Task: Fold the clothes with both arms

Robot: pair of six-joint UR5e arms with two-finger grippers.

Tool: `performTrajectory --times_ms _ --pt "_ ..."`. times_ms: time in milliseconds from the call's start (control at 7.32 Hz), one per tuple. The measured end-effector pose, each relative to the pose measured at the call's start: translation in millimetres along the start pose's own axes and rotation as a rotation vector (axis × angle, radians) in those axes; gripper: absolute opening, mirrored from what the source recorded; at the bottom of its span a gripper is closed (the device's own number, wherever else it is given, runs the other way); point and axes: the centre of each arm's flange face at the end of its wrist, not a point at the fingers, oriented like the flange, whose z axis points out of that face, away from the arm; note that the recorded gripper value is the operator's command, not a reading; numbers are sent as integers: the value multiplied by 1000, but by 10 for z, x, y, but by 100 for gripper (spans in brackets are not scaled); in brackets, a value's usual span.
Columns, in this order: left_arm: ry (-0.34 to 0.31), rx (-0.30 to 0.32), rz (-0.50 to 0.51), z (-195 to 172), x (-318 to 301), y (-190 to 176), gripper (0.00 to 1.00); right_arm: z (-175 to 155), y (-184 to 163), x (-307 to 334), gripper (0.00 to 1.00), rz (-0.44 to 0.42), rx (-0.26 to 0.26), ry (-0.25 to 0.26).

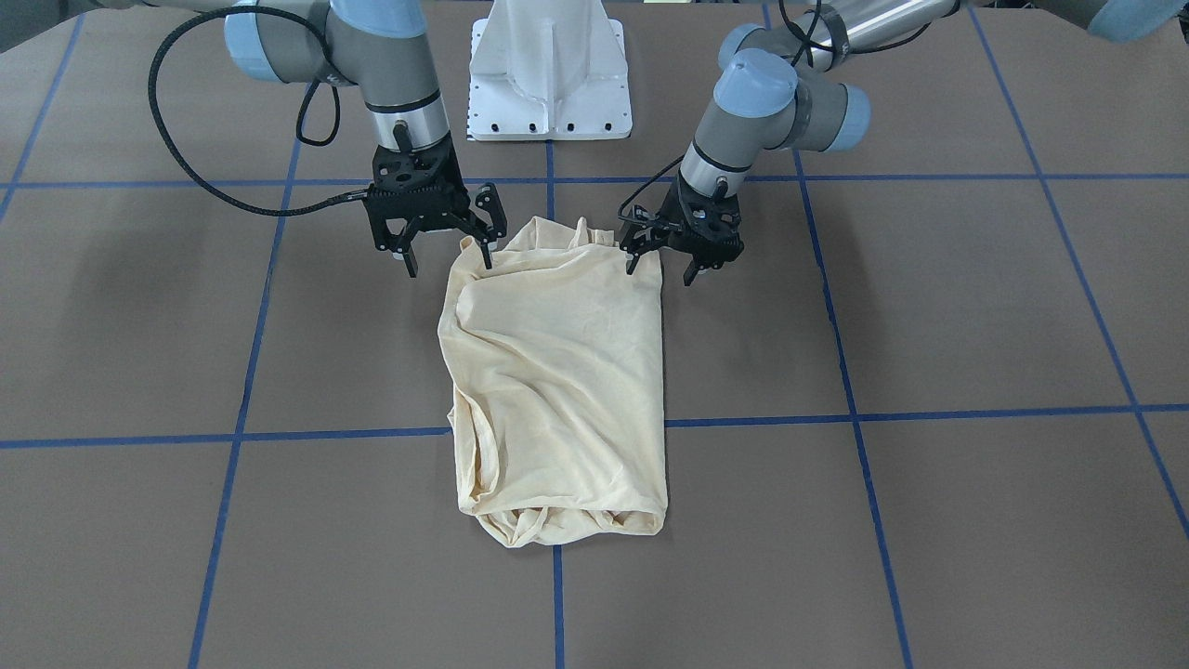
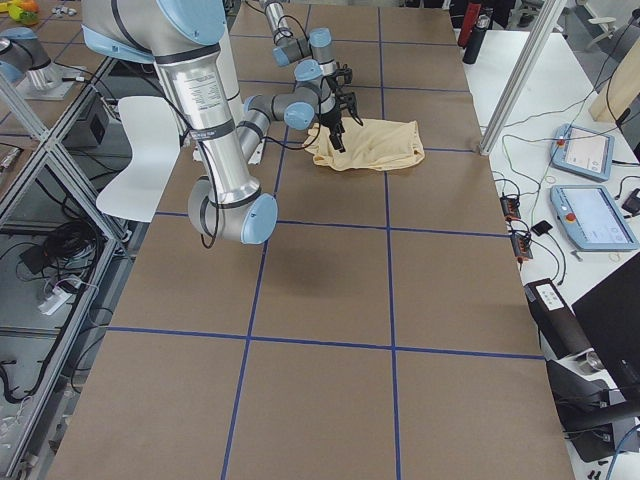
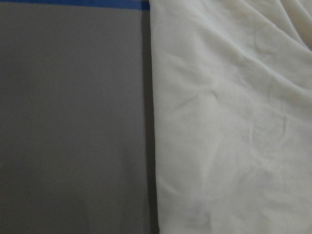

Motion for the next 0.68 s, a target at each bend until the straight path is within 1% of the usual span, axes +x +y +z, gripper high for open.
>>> performTrajectory --times_ms 410,547,683 --pt "-4 -24 -14 56 89 163 51 6 7 2 100 13 -1 1" --pt "-2 -26 -25 48 103 175 32 9 10 4 100 16 -1 1" --pt "5 -29 -36 34 137 205 0 9 11 5 100 17 -1 1"
